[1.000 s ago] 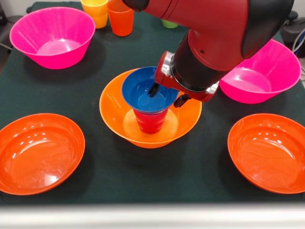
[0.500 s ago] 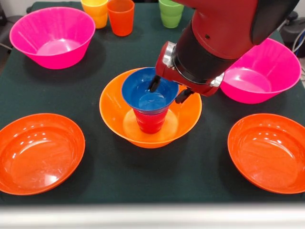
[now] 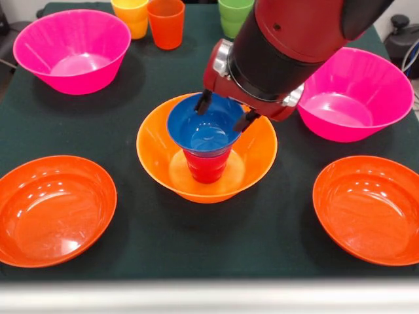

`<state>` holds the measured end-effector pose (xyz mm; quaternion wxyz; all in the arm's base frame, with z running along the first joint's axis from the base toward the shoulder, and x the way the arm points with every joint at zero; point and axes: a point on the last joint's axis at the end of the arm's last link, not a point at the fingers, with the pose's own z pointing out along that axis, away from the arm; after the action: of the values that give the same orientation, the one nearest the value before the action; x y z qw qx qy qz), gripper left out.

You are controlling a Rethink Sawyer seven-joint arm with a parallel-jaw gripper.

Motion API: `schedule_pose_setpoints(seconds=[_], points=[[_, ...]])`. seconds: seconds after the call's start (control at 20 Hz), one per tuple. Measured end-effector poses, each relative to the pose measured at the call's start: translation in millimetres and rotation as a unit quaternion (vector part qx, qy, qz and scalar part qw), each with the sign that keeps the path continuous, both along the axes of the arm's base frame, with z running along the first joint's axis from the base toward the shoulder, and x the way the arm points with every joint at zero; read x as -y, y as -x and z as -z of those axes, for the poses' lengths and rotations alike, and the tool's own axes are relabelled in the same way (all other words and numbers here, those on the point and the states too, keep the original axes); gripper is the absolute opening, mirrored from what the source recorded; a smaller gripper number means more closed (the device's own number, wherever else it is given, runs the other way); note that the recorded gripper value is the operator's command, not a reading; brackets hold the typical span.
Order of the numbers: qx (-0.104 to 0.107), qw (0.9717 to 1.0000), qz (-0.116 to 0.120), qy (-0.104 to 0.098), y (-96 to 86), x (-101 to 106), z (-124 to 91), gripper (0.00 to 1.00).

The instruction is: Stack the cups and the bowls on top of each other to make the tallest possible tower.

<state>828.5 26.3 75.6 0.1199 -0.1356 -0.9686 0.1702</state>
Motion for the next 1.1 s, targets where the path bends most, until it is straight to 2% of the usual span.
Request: schedule_pose_setpoints(seconds=[0.65,0.9,1.1], points=[[0.003,0.9996,0.026,0.004,-2.6,57.4,-6.6,1.0],[0.004,0.9997,0.025,0.001,-3.9,71.8,-13.2,1.0],[0.005,0.9999,0.012,-0.003,-6.4,81.2,-23.3,1.0]])
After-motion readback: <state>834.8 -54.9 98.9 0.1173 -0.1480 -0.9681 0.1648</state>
